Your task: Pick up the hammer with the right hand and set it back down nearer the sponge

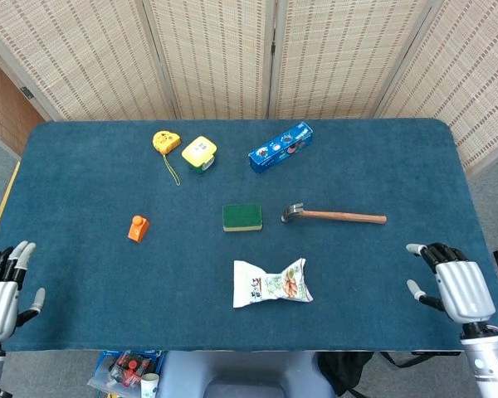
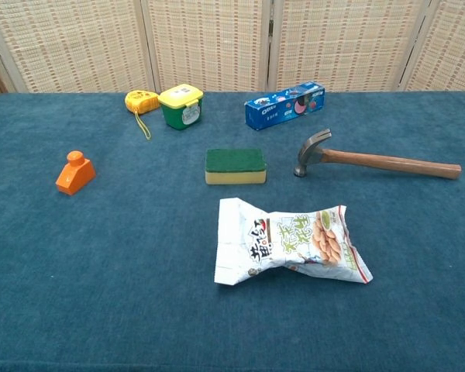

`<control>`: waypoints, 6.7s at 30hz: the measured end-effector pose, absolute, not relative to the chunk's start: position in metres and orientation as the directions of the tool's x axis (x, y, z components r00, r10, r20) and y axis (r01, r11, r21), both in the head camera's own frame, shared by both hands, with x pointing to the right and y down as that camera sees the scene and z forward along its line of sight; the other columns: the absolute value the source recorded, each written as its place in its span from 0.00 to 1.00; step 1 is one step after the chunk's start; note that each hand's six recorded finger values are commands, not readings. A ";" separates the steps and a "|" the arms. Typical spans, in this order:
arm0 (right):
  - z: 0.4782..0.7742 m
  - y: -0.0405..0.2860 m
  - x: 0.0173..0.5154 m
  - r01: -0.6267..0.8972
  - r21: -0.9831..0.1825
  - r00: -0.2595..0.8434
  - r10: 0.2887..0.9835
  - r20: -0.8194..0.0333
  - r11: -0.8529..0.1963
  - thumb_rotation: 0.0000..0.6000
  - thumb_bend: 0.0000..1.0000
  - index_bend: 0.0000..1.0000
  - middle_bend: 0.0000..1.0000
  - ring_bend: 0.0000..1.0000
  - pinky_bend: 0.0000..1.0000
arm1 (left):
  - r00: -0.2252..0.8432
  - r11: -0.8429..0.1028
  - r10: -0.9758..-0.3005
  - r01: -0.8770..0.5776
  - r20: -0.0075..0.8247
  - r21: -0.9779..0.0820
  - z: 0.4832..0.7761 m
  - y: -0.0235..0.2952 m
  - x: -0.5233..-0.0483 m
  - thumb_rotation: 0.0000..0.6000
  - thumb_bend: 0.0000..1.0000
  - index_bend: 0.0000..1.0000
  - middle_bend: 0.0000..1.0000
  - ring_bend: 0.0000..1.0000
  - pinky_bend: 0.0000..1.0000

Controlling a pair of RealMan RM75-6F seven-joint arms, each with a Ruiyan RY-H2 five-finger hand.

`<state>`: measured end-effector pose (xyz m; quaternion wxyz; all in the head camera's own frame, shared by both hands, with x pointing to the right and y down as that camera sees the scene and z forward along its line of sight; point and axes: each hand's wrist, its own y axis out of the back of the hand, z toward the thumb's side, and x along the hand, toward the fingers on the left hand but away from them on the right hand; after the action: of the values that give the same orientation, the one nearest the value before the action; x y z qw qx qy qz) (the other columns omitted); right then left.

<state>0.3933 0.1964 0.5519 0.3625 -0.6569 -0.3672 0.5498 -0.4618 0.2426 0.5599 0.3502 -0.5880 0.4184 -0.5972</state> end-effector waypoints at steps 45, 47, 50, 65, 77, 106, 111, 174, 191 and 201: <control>0.728 0.047 0.243 -0.082 -0.709 0.272 0.669 -0.692 -0.700 1.00 0.27 0.29 0.31 0.09 0.18 | -0.109 -0.432 -0.892 -0.072 0.438 -0.899 0.565 0.256 -0.475 1.00 0.40 0.00 0.00 0.00 0.00; 0.733 0.048 0.243 -0.088 -0.702 0.267 0.662 -0.700 -0.707 1.00 0.27 0.29 0.31 0.09 0.18 | -0.110 -0.432 -0.892 -0.073 0.438 -0.899 0.566 0.257 -0.475 1.00 0.40 0.00 0.00 0.00 0.00; 0.740 0.047 0.242 -0.092 -0.693 0.260 0.655 -0.710 -0.715 1.00 0.27 0.30 0.31 0.09 0.18 | -0.113 -0.433 -0.892 -0.073 0.439 -0.899 0.566 0.257 -0.476 1.00 0.40 0.00 0.00 0.00 0.00; 0.766 0.045 0.231 -0.106 -0.657 0.247 0.621 -0.744 -0.746 1.00 0.33 0.33 0.37 0.09 0.18 | -0.129 -0.435 -0.888 -0.077 0.441 -0.897 0.567 0.258 -0.481 1.00 0.40 0.00 0.00 0.00 0.00; 0.773 0.049 0.228 -0.112 -0.644 0.250 0.606 -0.755 -0.756 1.00 0.38 0.36 0.40 0.11 0.18 | -0.134 -0.437 -0.886 -0.080 0.444 -0.896 0.569 0.260 -0.483 1.00 0.40 0.00 0.00 0.00 0.00; 0.779 0.050 0.226 -0.117 -0.640 0.250 0.601 -0.759 -0.760 1.00 0.49 0.42 0.45 0.16 0.18 | -0.146 -0.444 -0.881 -0.080 0.451 -0.893 0.571 0.262 -0.486 1.00 0.40 0.00 0.00 0.00 0.00; 0.779 0.050 0.226 -0.113 -0.641 0.248 0.603 -0.758 -0.759 1.00 0.51 0.44 0.46 0.17 0.18 | -0.148 -0.444 -0.880 -0.080 0.451 -0.893 0.571 0.262 -0.487 1.00 0.40 0.00 0.00 0.00 0.00; 0.735 0.055 0.250 0.197 -0.596 0.328 0.625 -0.708 -0.778 1.00 0.70 0.69 0.79 0.69 0.72 | -0.149 -0.463 -0.872 -0.063 0.467 -0.884 0.570 0.261 -0.483 1.00 0.40 0.00 0.00 0.00 0.00; 0.744 0.048 0.179 0.274 -0.522 0.418 0.589 -0.692 -0.808 1.00 0.71 0.70 0.79 0.69 0.72 | -0.152 -0.462 -0.872 -0.061 0.465 -0.885 0.565 0.263 -0.483 1.00 0.40 0.00 0.00 0.00 0.00; 0.750 0.045 0.149 0.288 -0.502 0.433 0.579 -0.691 -0.815 1.00 0.72 0.70 0.79 0.69 0.72 | -0.153 -0.469 -0.868 -0.056 0.472 -0.881 0.566 0.264 -0.482 1.00 0.40 0.00 0.00 0.00 0.00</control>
<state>0.1493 0.0451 0.7503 0.1565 -0.8319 -0.2604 0.4643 -0.4819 0.2637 0.5665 0.3167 -0.5686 0.4065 -0.6412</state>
